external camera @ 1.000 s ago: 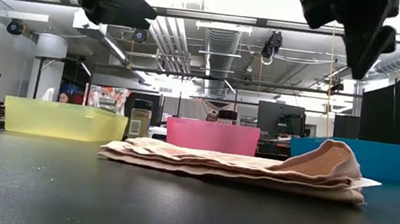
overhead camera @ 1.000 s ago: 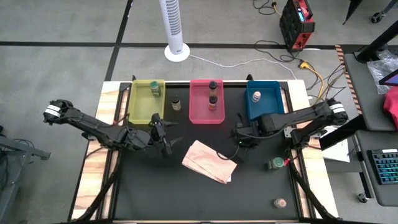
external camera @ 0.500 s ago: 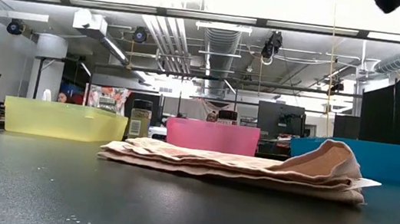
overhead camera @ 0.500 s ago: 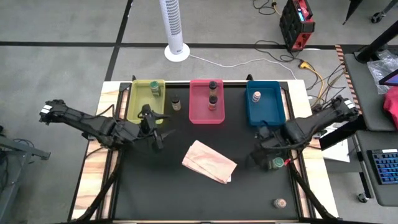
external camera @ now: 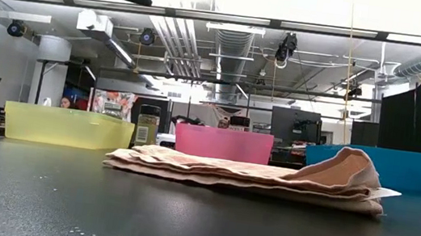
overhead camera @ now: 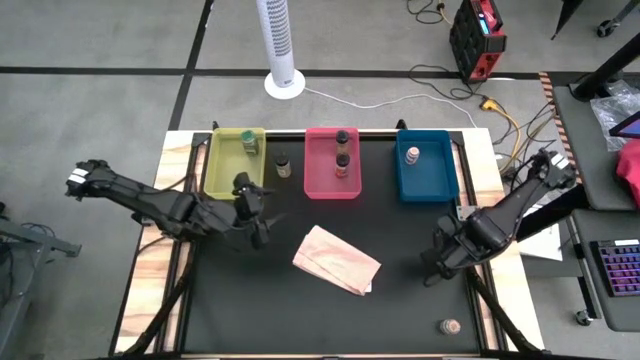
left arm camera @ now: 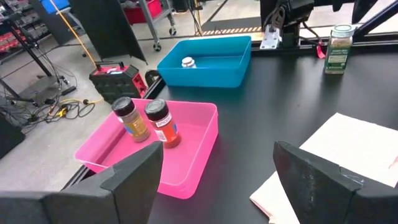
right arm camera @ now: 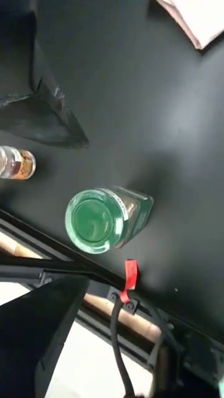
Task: Sort spices by type
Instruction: Put the green seasoning bottle into the yellow bin
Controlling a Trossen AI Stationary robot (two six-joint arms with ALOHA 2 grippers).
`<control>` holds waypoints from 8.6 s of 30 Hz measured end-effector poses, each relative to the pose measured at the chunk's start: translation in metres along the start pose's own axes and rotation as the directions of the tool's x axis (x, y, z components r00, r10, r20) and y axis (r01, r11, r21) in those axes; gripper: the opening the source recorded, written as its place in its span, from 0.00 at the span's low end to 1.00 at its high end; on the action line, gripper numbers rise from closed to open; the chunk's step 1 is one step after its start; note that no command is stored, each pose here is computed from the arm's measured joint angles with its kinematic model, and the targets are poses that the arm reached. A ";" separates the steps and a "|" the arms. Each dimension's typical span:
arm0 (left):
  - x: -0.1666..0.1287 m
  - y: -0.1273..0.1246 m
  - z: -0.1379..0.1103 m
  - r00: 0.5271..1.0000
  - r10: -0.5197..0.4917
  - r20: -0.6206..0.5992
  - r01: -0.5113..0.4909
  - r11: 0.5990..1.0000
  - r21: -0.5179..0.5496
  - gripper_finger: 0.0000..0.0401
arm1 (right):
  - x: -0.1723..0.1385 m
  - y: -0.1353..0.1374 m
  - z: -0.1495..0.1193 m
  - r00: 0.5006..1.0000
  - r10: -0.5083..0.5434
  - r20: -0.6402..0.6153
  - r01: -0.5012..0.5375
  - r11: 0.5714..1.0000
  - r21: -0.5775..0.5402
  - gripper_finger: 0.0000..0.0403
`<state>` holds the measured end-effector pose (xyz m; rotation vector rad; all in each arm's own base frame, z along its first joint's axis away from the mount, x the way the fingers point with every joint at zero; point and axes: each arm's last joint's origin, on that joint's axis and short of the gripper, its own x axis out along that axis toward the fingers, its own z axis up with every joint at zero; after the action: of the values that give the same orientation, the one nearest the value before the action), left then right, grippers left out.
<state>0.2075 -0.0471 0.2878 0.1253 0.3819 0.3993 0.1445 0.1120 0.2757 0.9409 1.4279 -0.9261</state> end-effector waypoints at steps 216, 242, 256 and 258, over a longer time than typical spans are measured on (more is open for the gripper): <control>0.050 -0.035 -0.039 0.875 0.451 0.178 -0.443 0.893 -0.083 0.47 | 0.017 0.175 0.146 0.344 0.731 0.589 0.296 0.511 -0.807 0.88; 0.018 0.097 -0.106 0.650 0.659 -0.379 -0.746 0.458 -0.483 0.47 | 0.025 0.161 0.182 0.402 0.628 0.667 0.273 0.613 -0.741 0.75; 0.019 0.114 -0.135 0.497 0.749 -0.439 -0.842 0.292 -0.454 0.47 | 0.036 0.156 0.182 0.423 0.614 0.666 0.280 0.610 -0.741 0.76; 0.020 0.114 -0.135 0.495 0.750 -0.440 -0.842 0.288 -0.457 0.47 | 0.036 0.156 0.182 0.424 0.614 0.666 0.280 0.611 -0.741 0.74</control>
<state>0.1319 0.0708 0.1783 -0.4199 0.2750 1.5776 0.3551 0.0027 0.2256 -0.1747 0.5464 -0.3526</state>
